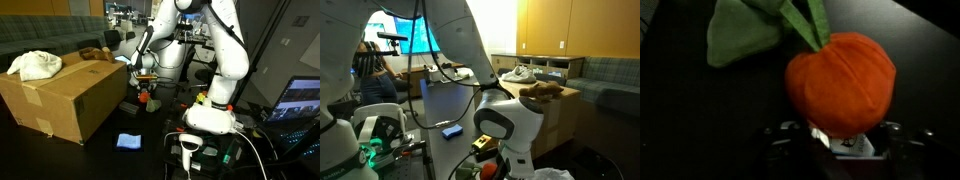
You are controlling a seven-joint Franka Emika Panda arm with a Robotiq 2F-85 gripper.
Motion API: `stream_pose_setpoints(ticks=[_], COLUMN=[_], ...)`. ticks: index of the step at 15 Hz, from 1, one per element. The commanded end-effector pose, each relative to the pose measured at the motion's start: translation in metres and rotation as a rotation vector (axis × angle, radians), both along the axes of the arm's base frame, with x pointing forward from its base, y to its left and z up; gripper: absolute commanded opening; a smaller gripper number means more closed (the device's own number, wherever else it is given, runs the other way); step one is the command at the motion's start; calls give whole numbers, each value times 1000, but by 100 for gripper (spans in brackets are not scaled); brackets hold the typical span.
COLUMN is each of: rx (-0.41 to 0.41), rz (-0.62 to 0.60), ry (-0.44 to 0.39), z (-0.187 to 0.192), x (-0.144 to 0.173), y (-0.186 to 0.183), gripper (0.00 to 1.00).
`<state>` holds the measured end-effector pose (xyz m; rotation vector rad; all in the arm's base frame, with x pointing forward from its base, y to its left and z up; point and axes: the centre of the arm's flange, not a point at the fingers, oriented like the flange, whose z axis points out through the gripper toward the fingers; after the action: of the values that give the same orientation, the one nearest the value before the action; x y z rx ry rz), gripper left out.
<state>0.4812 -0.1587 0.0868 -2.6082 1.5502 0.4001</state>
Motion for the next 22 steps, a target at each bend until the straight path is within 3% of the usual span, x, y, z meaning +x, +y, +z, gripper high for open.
stream_pose_setpoints(ticks=[1,5,11,19,22], rx=[4,57,164,150,113], rz=[24,93,349,690,806], ry=[34,73,69,31,9], z=[5,12,54,184,241], x=[6,6,-7,-6,8], y=[2,7,12,19,45], gripper=[28,1,3,3,3])
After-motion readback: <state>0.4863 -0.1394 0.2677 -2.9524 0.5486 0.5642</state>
